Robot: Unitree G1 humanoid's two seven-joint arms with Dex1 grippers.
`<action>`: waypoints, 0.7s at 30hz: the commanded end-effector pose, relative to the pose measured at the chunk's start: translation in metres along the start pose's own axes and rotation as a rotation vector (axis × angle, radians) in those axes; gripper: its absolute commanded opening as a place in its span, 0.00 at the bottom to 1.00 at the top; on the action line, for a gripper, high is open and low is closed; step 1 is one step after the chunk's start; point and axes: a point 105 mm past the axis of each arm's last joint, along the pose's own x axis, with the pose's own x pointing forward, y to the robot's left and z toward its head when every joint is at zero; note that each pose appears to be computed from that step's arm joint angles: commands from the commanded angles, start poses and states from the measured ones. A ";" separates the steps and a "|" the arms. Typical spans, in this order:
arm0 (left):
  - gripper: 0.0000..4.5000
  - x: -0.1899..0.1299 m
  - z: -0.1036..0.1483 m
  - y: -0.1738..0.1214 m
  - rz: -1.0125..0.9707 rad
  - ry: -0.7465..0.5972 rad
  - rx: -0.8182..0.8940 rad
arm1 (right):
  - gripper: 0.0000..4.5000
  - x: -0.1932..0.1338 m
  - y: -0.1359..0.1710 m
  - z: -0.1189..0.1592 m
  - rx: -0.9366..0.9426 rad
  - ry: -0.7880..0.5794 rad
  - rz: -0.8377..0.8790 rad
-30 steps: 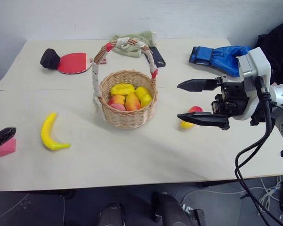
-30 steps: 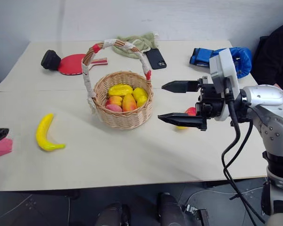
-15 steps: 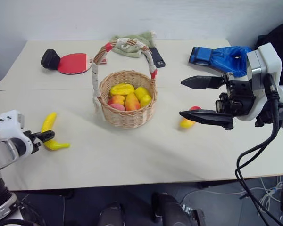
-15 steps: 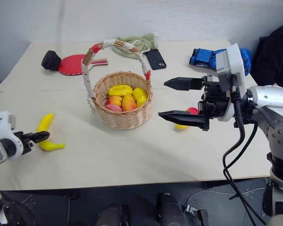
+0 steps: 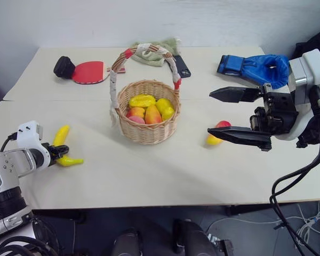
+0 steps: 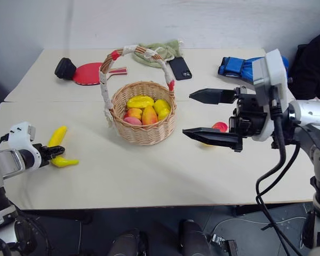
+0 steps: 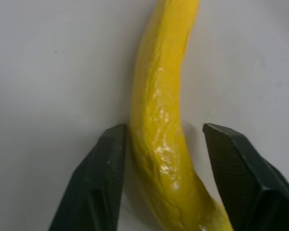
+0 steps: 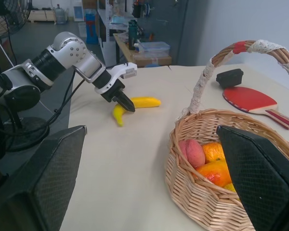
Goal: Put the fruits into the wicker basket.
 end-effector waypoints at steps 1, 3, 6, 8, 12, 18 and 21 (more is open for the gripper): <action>0.27 0.003 -0.013 -0.004 -0.042 0.065 0.015 | 1.00 -0.005 0.006 0.010 -0.047 -0.005 -0.005; 0.17 -0.008 -0.012 -0.015 -0.127 0.073 0.101 | 1.00 -0.006 0.008 0.008 -0.041 0.000 -0.010; 0.17 -0.030 -0.014 -0.039 -0.296 0.097 0.230 | 1.00 -0.008 0.009 0.006 -0.034 0.004 -0.016; 0.17 -0.043 -0.017 -0.051 -0.381 0.126 0.304 | 1.00 -0.009 0.009 0.006 -0.027 0.004 -0.021; 0.17 -0.090 -0.020 -0.098 -0.708 0.161 0.553 | 1.00 -0.010 0.010 0.002 -0.018 0.007 -0.030; 0.17 -0.090 0.012 -0.160 -0.876 0.024 0.607 | 1.00 -0.011 0.012 -0.001 -0.018 0.009 -0.054; 0.17 -0.062 0.047 -0.192 -0.803 -0.074 0.456 | 1.00 -0.012 0.014 -0.001 -0.019 0.006 -0.071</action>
